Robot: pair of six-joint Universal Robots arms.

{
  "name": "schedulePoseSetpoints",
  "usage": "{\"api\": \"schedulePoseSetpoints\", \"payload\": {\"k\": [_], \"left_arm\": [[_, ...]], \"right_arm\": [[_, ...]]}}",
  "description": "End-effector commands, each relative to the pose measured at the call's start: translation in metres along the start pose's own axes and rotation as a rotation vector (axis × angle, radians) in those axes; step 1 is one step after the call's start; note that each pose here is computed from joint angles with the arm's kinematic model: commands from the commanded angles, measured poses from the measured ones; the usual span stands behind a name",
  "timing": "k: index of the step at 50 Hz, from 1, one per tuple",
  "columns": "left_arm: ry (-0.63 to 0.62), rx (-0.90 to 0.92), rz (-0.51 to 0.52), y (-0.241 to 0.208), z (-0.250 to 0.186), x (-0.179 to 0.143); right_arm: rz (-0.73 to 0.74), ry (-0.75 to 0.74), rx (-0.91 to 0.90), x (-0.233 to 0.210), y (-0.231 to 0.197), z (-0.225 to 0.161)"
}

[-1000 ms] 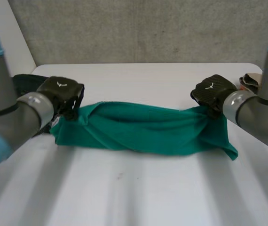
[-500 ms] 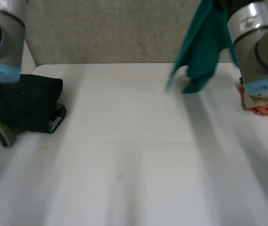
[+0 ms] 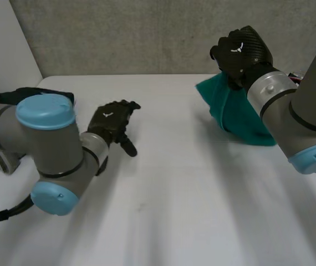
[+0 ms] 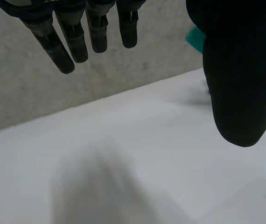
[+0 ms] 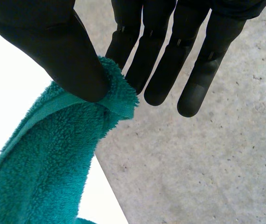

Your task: Fold the laundry.

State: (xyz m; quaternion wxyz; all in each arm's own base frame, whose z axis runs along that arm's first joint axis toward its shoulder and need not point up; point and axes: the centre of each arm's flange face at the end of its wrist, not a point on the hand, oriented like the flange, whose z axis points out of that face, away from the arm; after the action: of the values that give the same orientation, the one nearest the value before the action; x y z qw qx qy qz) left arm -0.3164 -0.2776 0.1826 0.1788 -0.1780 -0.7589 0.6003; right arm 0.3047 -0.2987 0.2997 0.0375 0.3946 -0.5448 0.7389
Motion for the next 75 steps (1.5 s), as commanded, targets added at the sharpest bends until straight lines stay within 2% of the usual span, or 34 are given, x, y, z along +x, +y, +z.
{"api": "schedulePoseSetpoints", "payload": {"k": [1,9,15,20,28,31,36,38,42,43,46,47,50,53,58,62,66,67,70,71,75], "left_arm": [[0.048,-0.086,-0.129,-0.001,-0.012,0.025],[0.115,-0.140,-0.214,0.002,-0.016,0.052],[0.112,-0.095,-0.195,-0.002,-0.005,0.056],[0.044,-0.047,-0.177,-0.002,0.010,0.047],[0.083,-0.151,-0.207,0.018,0.005,0.051],[0.060,-0.170,-0.204,0.018,0.001,0.044],[-0.125,-0.073,-0.110,-0.035,-0.018,-0.002],[-0.137,-0.044,-0.061,-0.053,-0.026,-0.012],[-0.098,-0.012,0.099,-0.080,-0.042,-0.027],[-0.067,-0.011,0.167,-0.086,-0.047,-0.029],[-0.023,-0.031,0.268,-0.086,-0.052,-0.028],[0.000,-0.054,0.330,-0.083,-0.053,-0.028],[0.027,-0.095,0.409,-0.077,-0.053,-0.027],[0.046,-0.181,0.501,-0.054,-0.034,-0.029],[0.011,-0.206,0.588,-0.027,0.011,-0.034],[-0.059,-0.101,0.655,-0.034,0.050,-0.042],[-0.129,0.189,0.682,-0.089,0.072,-0.041],[-0.163,0.326,0.682,-0.118,0.074,-0.042],[-0.227,0.522,0.660,-0.161,0.066,-0.045],[-0.247,0.623,0.628,-0.182,0.059,-0.045],[-0.238,0.744,0.546,-0.205,0.040,-0.044]], "right_arm": [[0.034,0.034,0.043,0.007,-0.042,-0.019],[0.087,0.021,0.116,0.009,-0.088,-0.046],[0.111,-0.013,0.162,0.005,-0.112,-0.066],[0.136,-0.025,0.199,0.006,-0.127,-0.083],[0.165,-0.014,0.189,0.009,-0.121,-0.085],[0.160,0.011,0.164,0.013,-0.109,-0.076],[0.081,0.090,0.028,0.033,-0.049,-0.043],[0.065,0.106,-0.010,0.039,-0.031,-0.034],[0.061,0.096,-0.077,0.041,0.000,-0.023],[0.067,0.078,-0.099,0.038,0.010,-0.020],[0.075,0.050,-0.132,0.034,0.027,-0.018],[0.088,0.023,-0.155,0.027,0.038,-0.017],[0.112,-0.034,-0.181,0.013,0.054,-0.015],[0.165,-0.136,-0.207,-0.018,0.079,-0.009],[0.188,-0.130,-0.224,-0.038,0.108,0.012],[0.171,-0.023,-0.178,-0.032,0.120,0.043],[0.153,0.136,-0.041,-0.004,0.106,0.076],[0.153,0.197,0.035,0.012,0.092,0.085],[0.163,0.275,0.170,0.035,0.065,0.093],[0.179,0.319,0.265,0.049,0.044,0.094],[0.209,0.386,0.474,0.083,-0.001,0.087]]}}
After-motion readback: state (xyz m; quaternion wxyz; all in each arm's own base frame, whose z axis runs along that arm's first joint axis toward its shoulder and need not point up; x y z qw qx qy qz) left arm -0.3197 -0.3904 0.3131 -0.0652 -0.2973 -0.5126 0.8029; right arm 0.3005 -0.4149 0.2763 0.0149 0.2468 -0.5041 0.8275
